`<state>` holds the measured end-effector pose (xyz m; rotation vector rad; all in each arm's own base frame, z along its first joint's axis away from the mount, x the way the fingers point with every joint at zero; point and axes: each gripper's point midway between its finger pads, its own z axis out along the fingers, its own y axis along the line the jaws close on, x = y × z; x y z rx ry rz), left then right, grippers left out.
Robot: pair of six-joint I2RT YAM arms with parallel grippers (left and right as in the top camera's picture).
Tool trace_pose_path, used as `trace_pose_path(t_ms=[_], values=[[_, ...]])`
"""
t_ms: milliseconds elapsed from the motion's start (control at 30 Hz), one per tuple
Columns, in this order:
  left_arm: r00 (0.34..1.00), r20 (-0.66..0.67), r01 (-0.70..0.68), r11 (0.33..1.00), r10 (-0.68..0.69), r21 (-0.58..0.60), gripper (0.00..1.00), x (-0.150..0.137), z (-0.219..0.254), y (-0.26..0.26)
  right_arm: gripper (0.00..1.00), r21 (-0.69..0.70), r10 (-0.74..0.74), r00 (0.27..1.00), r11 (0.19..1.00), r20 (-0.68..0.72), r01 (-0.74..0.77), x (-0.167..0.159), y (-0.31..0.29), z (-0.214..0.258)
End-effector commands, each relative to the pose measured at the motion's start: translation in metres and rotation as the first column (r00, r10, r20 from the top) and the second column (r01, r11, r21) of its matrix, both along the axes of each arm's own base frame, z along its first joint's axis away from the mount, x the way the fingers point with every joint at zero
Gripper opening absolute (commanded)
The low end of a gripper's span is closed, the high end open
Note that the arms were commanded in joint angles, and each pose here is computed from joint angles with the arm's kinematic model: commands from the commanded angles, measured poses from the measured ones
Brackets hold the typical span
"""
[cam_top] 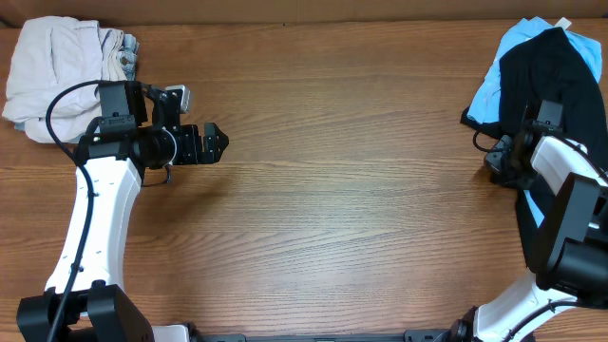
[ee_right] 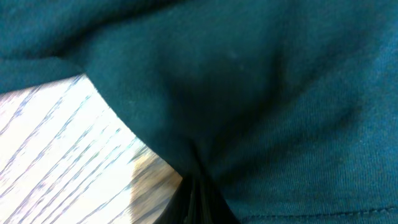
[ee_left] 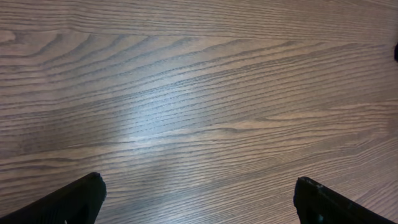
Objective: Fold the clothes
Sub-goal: 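Reach the right gripper to the black t-shirt and grasp it, then drag the black t-shirt left onto the table center with right gripper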
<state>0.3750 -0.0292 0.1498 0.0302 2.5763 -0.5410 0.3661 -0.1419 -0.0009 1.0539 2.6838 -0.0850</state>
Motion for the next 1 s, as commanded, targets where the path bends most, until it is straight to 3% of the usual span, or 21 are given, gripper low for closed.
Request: trace_pose_path(t_ms=[0,167,300,367,567,700,800,967], values=[[0.999,0.031,0.008,1.000,-0.008,-0.012,1.00,0.007,0.010,-0.004,0.04,0.196,0.095,0.995,0.976,0.003,-0.094,-0.003,0.041,-0.011],[0.997,0.076,0.007,1.000,-0.006,-0.006,1.00,0.016,0.016,-0.002,0.04,0.314,0.250,0.957,0.905,0.150,-0.286,0.018,0.078,0.041],[0.993,0.118,-0.016,1.000,0.015,0.005,1.00,0.025,0.029,0.008,0.04,0.324,0.400,0.875,0.818,0.274,-0.475,0.034,0.122,0.118],[0.987,0.154,-0.053,0.999,0.052,0.007,1.00,0.033,0.044,0.023,0.04,0.282,0.505,0.797,0.753,0.330,-0.594,0.042,0.167,0.166],[0.965,0.223,-0.144,0.989,0.136,0.017,1.00,0.043,0.072,0.063,0.04,0.176,0.694,0.550,0.536,0.465,-0.826,0.044,0.315,0.228],[0.949,0.231,-0.228,0.973,0.213,0.042,1.00,0.042,0.074,0.095,0.04,0.140,0.750,0.398,0.386,0.528,-0.912,0.021,0.403,0.236],[0.936,0.227,-0.288,0.956,0.268,0.059,1.00,0.037,0.073,0.120,0.04,0.103,0.797,0.284,0.272,0.533,-0.957,-0.013,0.465,0.235],[0.931,0.227,-0.311,0.946,0.284,0.088,1.00,0.029,0.071,0.142,0.04,0.076,0.855,0.158,0.139,0.494,-0.987,-0.071,0.515,0.228]])
